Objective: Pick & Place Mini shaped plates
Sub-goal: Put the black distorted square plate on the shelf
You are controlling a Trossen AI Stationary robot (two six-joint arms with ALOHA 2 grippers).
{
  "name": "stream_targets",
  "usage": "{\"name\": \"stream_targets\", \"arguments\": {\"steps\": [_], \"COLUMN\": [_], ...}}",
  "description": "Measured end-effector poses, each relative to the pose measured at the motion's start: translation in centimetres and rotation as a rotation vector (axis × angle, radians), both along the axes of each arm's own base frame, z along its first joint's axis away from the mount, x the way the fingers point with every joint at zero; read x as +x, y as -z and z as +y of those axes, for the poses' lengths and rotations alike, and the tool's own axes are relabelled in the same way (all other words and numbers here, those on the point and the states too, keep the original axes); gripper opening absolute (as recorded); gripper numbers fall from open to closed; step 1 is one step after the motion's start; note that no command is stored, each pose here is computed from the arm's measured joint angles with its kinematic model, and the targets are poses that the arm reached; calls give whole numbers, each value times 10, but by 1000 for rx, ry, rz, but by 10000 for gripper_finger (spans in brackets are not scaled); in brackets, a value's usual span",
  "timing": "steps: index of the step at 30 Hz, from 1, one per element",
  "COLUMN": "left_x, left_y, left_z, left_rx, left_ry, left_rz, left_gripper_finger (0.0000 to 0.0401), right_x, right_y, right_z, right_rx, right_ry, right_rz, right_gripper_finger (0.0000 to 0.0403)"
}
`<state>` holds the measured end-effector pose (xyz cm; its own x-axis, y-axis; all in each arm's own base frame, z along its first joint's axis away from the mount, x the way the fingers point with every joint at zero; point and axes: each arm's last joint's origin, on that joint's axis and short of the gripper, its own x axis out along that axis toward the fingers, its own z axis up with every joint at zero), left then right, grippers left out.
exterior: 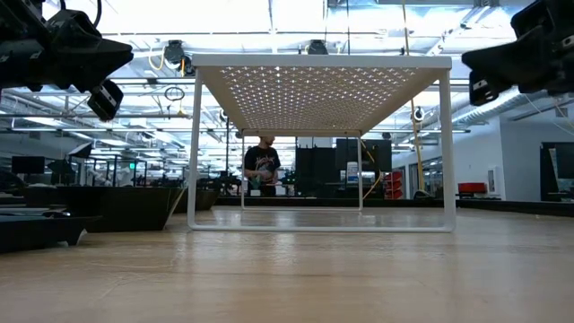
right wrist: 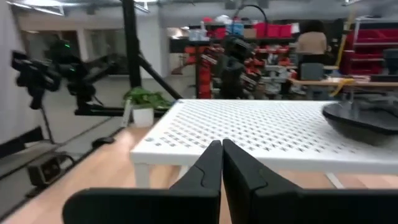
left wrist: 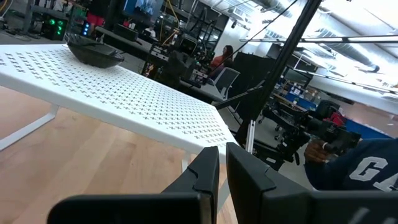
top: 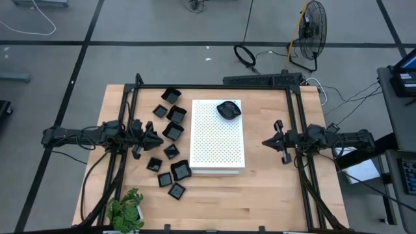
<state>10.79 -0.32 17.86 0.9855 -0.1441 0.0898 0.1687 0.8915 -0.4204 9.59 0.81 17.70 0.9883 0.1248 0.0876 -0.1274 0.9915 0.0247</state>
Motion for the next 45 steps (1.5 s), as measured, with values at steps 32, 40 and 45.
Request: {"name": "stream_targets", "arguments": {"steps": [32,40,45], "left_x": [0,0,0], "left_y": [0,0,0], "left_z": [0,0,0], "left_rx": [0,0,0], "left_ry": [0,0,0], "left_rz": [0,0,0], "left_gripper_finger": [31,31,31], "right_x": [2,2,2], "right_y": [6,5,5], "right_z": [-2,-2,-2], "right_rx": [-46,-41,-41], "right_ry": [78,79,79], "right_rz": [59,57,56], "right_gripper_finger": [0,0,0]}}
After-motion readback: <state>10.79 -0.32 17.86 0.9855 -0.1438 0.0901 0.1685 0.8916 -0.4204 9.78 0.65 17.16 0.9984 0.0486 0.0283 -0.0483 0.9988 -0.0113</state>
